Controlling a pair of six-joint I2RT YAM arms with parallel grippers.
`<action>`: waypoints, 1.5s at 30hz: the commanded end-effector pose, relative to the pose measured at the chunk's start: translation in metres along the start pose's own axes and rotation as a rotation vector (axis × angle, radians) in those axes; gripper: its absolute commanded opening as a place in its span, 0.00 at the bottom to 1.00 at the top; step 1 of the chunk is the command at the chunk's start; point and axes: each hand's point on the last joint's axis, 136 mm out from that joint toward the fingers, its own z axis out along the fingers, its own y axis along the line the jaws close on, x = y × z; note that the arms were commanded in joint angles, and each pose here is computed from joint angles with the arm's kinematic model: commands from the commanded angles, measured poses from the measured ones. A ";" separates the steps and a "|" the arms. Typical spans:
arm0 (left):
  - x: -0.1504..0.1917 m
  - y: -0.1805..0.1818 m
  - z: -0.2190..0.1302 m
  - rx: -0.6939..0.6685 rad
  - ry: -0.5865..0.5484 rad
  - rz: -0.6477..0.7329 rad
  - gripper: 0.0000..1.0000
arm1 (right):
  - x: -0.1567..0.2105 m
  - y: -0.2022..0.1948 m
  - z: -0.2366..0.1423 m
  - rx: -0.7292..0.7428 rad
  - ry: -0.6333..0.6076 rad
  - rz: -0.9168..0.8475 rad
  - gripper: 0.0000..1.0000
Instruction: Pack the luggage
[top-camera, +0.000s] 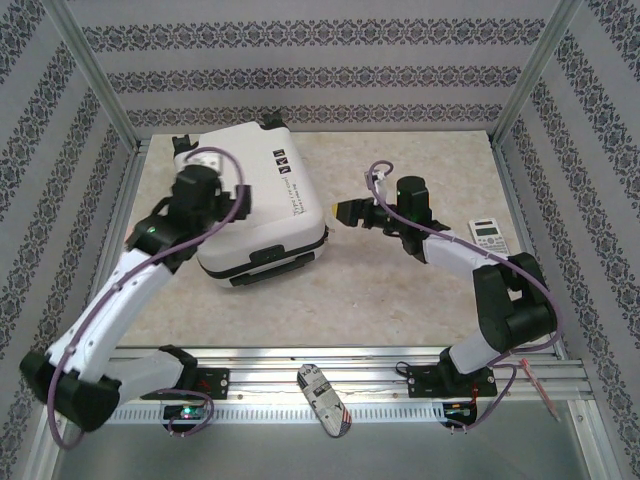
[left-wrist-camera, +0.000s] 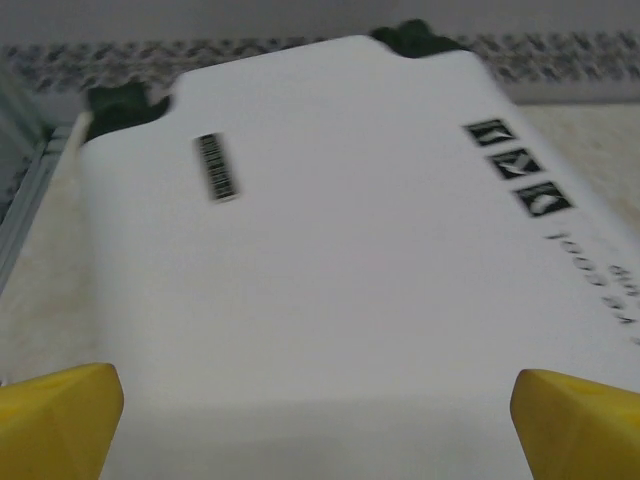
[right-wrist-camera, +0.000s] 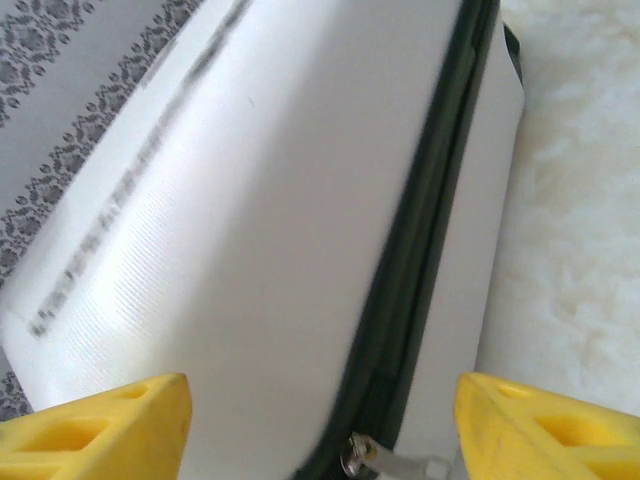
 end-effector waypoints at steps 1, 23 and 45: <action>0.044 0.017 0.009 0.019 0.135 -0.093 1.00 | -0.018 0.011 0.003 -0.035 -0.011 -0.005 0.74; 0.084 -0.007 0.055 0.269 0.227 -0.269 1.00 | 0.013 0.069 0.045 -0.373 0.168 0.014 0.81; 0.041 -0.041 0.080 0.341 0.164 -0.174 0.95 | 0.041 0.046 -0.010 -0.090 0.097 -0.048 0.67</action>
